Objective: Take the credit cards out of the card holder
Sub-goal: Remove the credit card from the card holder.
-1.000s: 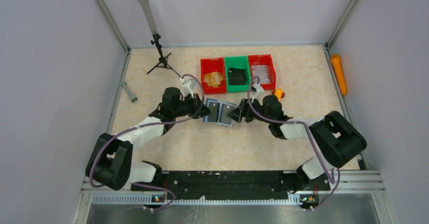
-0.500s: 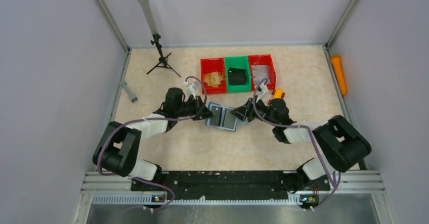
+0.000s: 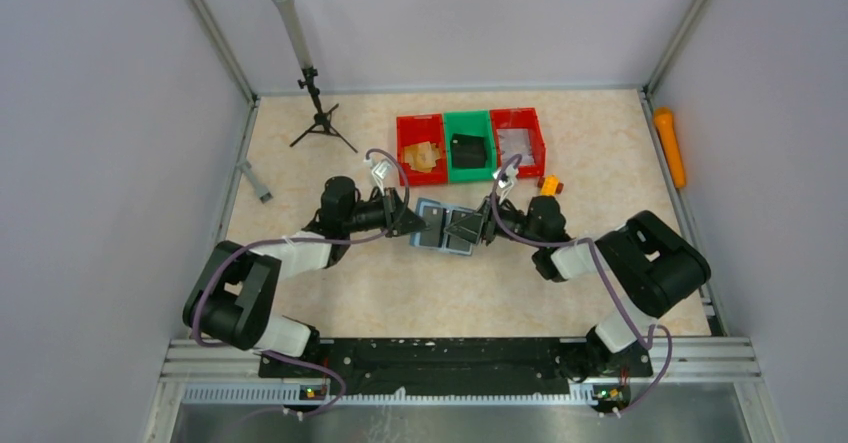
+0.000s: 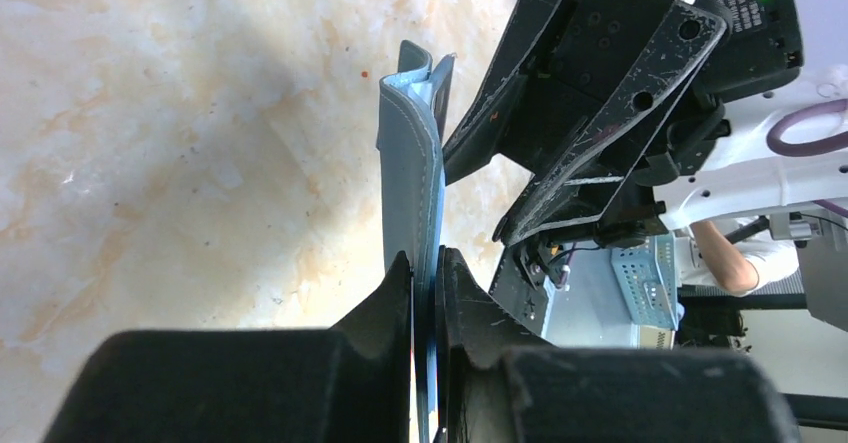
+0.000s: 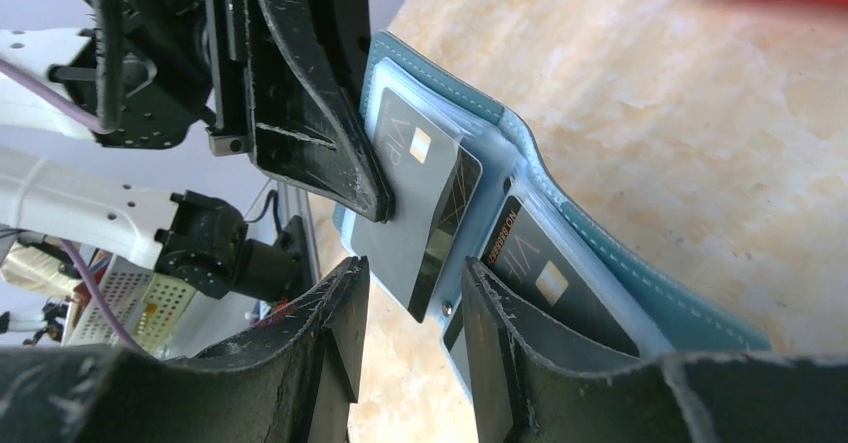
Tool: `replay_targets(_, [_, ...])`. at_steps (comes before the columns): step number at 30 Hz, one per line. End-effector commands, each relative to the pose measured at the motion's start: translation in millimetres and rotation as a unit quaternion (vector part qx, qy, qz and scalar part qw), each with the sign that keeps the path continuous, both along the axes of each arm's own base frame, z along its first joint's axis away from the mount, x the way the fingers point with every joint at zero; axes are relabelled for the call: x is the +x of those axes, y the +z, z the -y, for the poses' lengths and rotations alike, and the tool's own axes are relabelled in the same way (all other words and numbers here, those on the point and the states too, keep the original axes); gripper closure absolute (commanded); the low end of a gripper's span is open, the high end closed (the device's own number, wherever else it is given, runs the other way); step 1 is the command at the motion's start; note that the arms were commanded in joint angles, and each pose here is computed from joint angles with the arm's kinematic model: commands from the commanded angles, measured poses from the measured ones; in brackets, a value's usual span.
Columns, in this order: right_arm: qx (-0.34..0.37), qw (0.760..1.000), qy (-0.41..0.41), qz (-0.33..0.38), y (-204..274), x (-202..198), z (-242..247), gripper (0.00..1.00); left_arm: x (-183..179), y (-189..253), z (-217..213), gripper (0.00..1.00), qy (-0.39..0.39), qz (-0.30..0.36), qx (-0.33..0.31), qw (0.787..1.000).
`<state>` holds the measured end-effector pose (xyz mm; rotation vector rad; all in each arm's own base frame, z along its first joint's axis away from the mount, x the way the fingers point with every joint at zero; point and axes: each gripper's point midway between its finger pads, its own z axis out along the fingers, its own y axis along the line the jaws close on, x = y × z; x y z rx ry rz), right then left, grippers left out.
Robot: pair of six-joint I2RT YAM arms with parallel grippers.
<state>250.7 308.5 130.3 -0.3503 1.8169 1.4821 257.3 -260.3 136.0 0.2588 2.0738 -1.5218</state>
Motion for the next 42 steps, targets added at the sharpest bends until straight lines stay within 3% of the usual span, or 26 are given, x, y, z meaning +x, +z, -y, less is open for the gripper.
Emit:
replay_targets(1, [0.042,0.998,0.025,0.042,29.1,-5.1,-7.5,0.6,-12.0,40.9,6.4,0.96,-0.042,0.072,-0.052,0.995])
replay_targets(14, [0.081,0.994,0.046,0.06,47.3,-17.2,-6.4,0.62,-33.6,65.2,11.8,0.96,-0.088,0.103,-0.108,0.985])
replay_targets(18, [0.092,0.992,0.049,0.066,51.7,-20.3,-4.5,0.72,-32.3,64.3,11.9,0.95,-0.085,0.103,-0.106,0.985])
replay_targets(24, [0.111,0.99,0.047,0.073,58.6,-22.1,2.4,0.76,-27.9,59.2,11.1,0.92,-0.072,0.099,-0.092,0.988])
replay_targets(27, [0.118,0.989,0.05,0.073,60.2,-22.4,2.9,0.84,-28.2,59.1,10.6,0.91,-0.072,0.1,-0.091,0.988])
replay_targets(30, [0.119,0.989,0.052,0.071,59.8,-22.4,2.8,0.91,-27.8,59.0,10.5,0.86,-0.071,0.101,-0.09,0.988])
replay_targets(37, [0.112,0.99,0.044,0.067,56.6,-19.0,4.0,0.93,-29.7,61.4,9.0,0.68,-0.07,0.108,-0.091,0.988])
replay_targets(42, [0.111,0.991,0.042,0.065,55.7,-17.9,4.8,0.97,-29.7,61.8,7.4,0.66,-0.068,0.11,-0.089,0.988])
